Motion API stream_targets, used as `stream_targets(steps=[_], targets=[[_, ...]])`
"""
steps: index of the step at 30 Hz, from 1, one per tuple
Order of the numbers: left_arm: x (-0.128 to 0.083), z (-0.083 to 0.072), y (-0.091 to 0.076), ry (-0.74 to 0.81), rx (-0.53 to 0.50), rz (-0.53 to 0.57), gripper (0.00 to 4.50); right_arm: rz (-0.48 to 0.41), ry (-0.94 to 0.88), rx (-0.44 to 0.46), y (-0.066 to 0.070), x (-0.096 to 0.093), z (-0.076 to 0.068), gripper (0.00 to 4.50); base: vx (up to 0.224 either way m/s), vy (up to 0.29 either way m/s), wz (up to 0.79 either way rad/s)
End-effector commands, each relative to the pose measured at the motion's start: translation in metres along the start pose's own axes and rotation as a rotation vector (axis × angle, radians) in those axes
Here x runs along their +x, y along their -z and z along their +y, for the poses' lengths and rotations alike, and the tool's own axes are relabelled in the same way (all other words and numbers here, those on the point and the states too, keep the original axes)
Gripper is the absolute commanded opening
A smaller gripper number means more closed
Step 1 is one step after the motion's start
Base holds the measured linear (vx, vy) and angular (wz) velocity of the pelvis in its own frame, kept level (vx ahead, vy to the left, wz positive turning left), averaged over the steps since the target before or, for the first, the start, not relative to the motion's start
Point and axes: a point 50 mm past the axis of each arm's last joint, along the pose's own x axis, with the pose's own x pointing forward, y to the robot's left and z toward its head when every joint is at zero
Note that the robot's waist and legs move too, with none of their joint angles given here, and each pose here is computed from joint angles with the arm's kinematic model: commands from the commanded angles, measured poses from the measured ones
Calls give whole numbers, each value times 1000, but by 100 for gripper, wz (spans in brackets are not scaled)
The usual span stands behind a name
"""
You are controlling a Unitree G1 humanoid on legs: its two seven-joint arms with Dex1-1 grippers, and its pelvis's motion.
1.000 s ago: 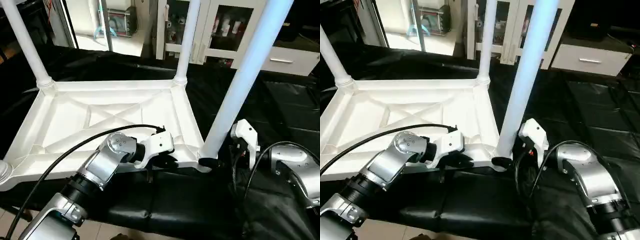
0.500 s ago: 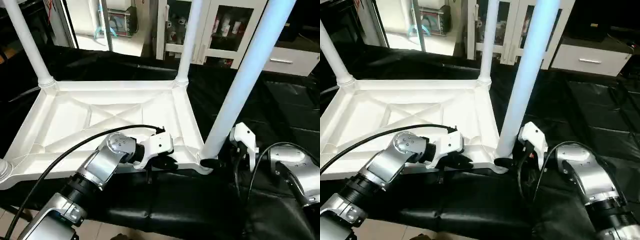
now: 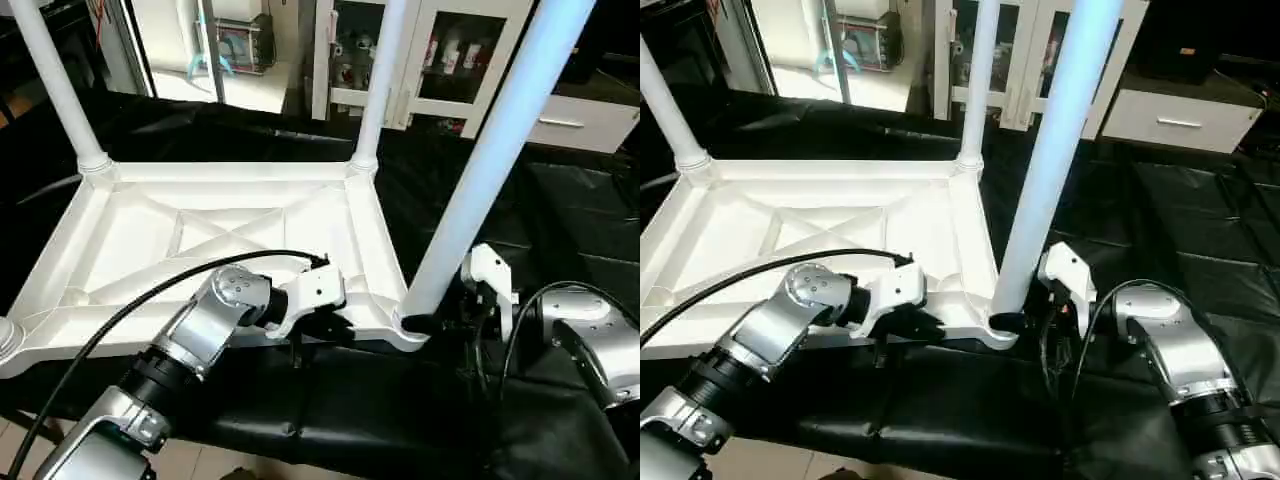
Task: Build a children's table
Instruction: Rotate leg to tighten
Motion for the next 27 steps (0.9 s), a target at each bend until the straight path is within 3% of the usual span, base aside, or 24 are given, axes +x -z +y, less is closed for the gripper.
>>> stream_targets(steps=[1, 4, 5, 7, 8, 11, 13, 15, 20, 23, 24, 27], targets=[[10, 2, -8, -15, 5, 10, 0, 75, 201, 87, 19, 2, -11, 209, 0, 0, 0], [18, 16, -12, -148, -46, 14, 0, 69, 380, 197, 28, 10, -16, 208, 0, 0, 0], [18, 16, -12, -148, -46, 14, 0, 69, 380, 197, 28, 10, -16, 207, 0, 0, 0], [23, 27, -16, -269, -114, 17, 0, 50, 516, 271, 31, 17, -18, 207, 0, 0, 0], [30, 39, -21, -405, -178, 23, 0, 16, 672, 355, 31, 26, -20, 207, 0, 0, 0], [36, 45, -27, -474, -195, 33, 0, -9, 822, 413, 30, 34, -22, 206, 0, 0, 0], [45, 48, -35, -519, -163, 40, 0, 2, 916, 381, 24, 51, -19, 205, 0, 0, 0], [51, 49, -41, -543, -144, 34, 0, 12, 897, 334, 16, 69, -11, 205, 0, 0, 0], [51, 50, -39, -546, -146, 42, 0, -24, 876, 339, 9, 77, -8, 204, 0, 0, 0], [48, 51, -35, -546, -143, 50, 0, -98, 811, 349, 0, 79, -5, 204, 0, 0, 0], [48, 51, -35, -546, -143, 50, 0, -98, 811, 349, 0, 79, -5, 258, 0, 0, 0], [42, 53, -30, -528, -119, 42, 0, -193, 760, 319, -12, 73, -3, 278, 0, 0, 0]])
